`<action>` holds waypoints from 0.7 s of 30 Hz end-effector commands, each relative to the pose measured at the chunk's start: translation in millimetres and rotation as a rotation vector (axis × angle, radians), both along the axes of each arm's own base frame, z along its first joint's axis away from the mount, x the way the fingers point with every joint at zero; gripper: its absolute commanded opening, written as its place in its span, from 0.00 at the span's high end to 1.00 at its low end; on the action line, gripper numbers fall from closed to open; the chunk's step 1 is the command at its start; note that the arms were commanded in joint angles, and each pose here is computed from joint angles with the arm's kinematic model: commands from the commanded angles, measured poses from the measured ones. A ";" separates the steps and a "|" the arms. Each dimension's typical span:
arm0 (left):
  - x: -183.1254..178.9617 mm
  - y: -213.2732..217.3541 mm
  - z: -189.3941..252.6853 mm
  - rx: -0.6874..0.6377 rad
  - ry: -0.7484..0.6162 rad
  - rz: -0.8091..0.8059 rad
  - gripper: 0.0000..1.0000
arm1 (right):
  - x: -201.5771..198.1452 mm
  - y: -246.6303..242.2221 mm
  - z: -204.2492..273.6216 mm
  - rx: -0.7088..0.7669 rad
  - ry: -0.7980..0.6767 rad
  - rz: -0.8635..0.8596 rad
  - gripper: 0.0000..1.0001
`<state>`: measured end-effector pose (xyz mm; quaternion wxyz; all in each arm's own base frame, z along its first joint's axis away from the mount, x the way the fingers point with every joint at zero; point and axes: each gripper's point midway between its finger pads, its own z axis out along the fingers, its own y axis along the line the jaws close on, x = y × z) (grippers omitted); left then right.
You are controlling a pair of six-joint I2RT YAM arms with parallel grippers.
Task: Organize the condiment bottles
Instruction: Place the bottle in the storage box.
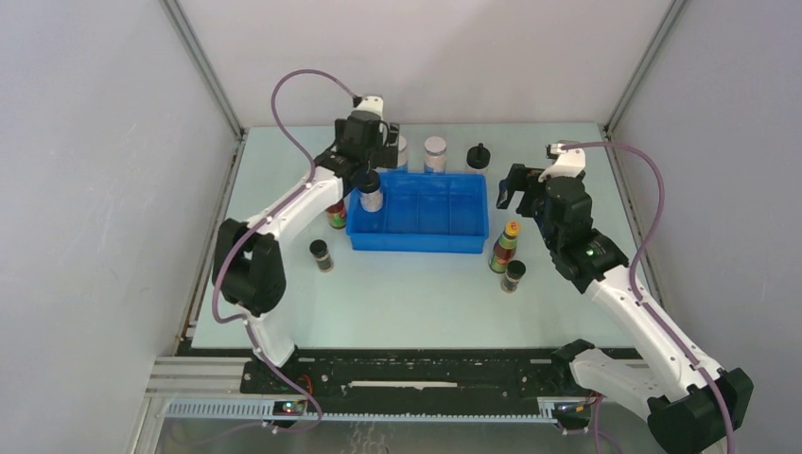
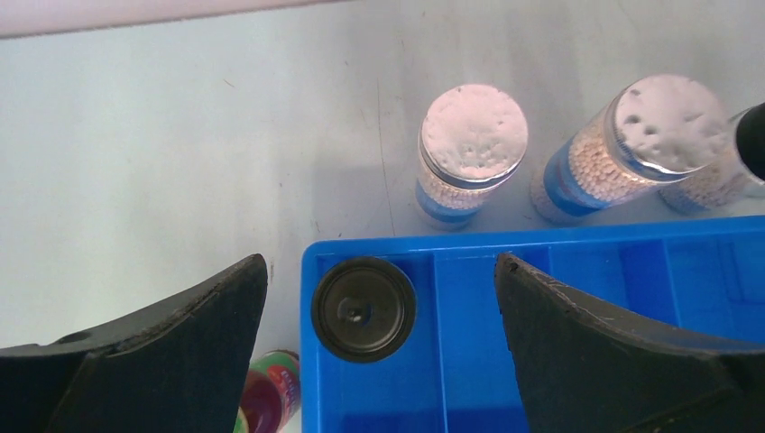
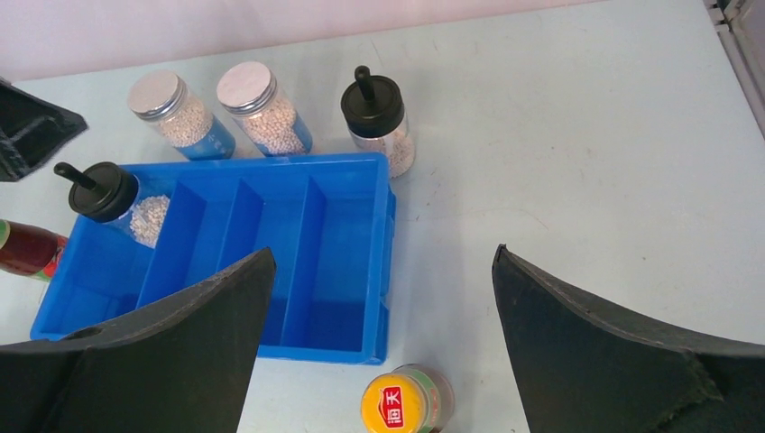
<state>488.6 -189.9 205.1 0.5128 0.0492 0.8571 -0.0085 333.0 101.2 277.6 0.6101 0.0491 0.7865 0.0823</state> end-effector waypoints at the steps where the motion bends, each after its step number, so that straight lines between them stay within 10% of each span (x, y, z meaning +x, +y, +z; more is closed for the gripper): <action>1: -16.8 17.5 87.2 -0.057 -0.180 0.068 0.00 | -1.1 -0.8 6.5 0.023 -0.019 -0.002 0.00; 14: -111.0 62.1 266.4 -0.417 -0.738 0.060 0.07 | 3.6 13.4 26.6 0.045 -0.054 0.064 0.00; 21: -149.2 70.1 290.5 -0.546 -0.957 -0.012 0.01 | 10.2 31.0 42.4 0.021 -0.066 0.142 0.00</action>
